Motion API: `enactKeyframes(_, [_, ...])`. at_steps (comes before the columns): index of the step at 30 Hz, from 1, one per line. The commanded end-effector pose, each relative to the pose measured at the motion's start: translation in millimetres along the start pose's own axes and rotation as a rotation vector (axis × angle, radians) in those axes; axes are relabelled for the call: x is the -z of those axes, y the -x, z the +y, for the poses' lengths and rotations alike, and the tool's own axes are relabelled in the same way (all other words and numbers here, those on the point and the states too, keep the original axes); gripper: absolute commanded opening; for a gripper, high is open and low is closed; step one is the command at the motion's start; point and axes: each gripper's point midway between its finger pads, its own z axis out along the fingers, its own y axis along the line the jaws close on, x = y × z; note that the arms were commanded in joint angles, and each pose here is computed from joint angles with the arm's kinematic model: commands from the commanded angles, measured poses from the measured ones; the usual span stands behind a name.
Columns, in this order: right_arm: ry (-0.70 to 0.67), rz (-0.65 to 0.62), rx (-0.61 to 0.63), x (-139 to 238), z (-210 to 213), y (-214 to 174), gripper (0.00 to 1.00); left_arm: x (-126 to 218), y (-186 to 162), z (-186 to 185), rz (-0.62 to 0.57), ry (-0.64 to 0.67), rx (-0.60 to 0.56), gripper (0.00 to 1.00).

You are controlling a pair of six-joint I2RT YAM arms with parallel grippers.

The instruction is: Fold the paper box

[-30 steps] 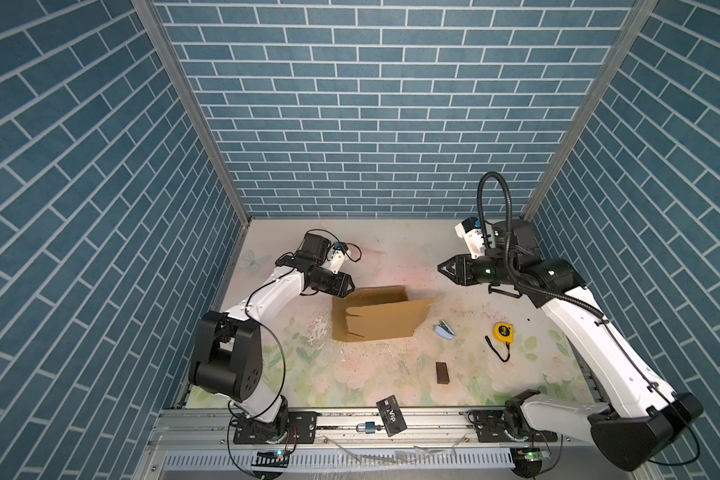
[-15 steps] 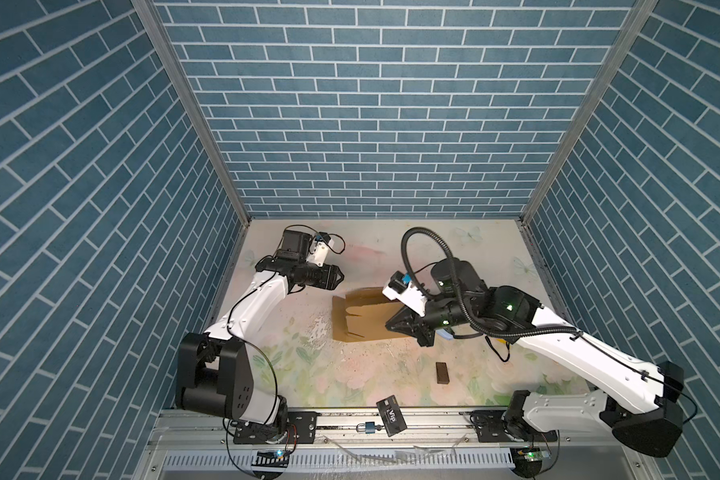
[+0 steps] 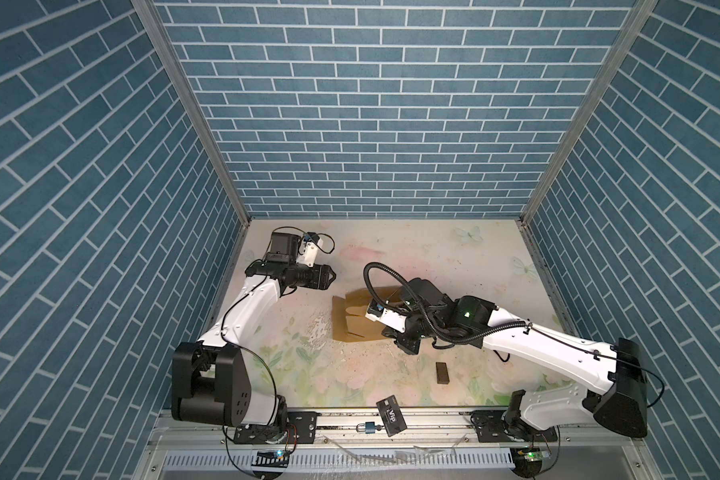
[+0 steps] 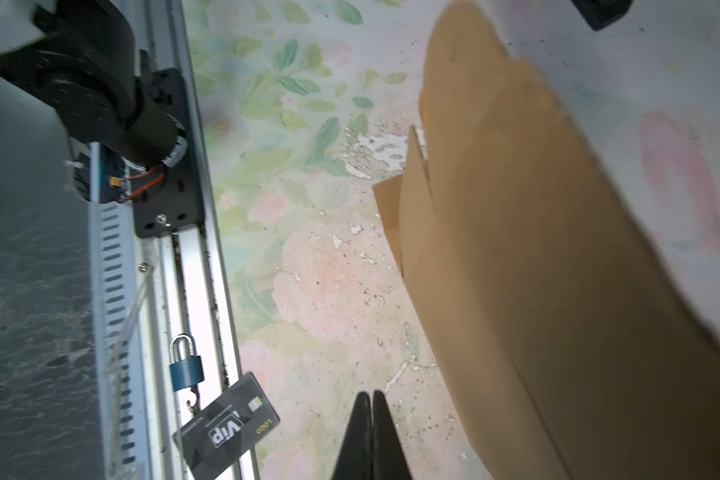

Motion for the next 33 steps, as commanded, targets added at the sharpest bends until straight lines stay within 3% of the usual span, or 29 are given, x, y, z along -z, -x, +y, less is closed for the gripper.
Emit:
enactKeyframes(1, [-0.173, 0.006, 0.005, 6, -44, -10, 0.00, -4, -1, 0, 0.012, -0.014, 0.004, 0.74])
enactKeyframes(6, [-0.305, -0.099, -0.116, 25, -88, -14, 0.00, -8, -2, 1, 0.017, -0.022, 0.038, 0.74])
enactKeyframes(12, [-0.319, -0.302, -0.315, 43, -140, -6, 0.00, -16, -4, -4, 0.050, -0.033, 0.061, 0.74])
enactKeyframes(19, [-0.310, -0.324, -0.372, 40, -173, 2, 0.00, -41, 1, -30, 0.131, -0.078, 0.016, 0.73])
enactKeyframes(24, [-0.293, -0.332, -0.374, 48, -161, -6, 0.00, -64, 0, -40, 0.206, -0.099, -0.003, 0.68])
enactKeyframes(28, [-0.200, -0.321, -0.401, 50, -126, -19, 0.00, -81, -6, -50, 0.280, -0.107, -0.020, 0.66])
enactKeyframes(33, [-0.138, -0.273, -0.424, 17, -82, -45, 0.00, -96, -18, -48, 0.343, -0.080, -0.012, 0.58])
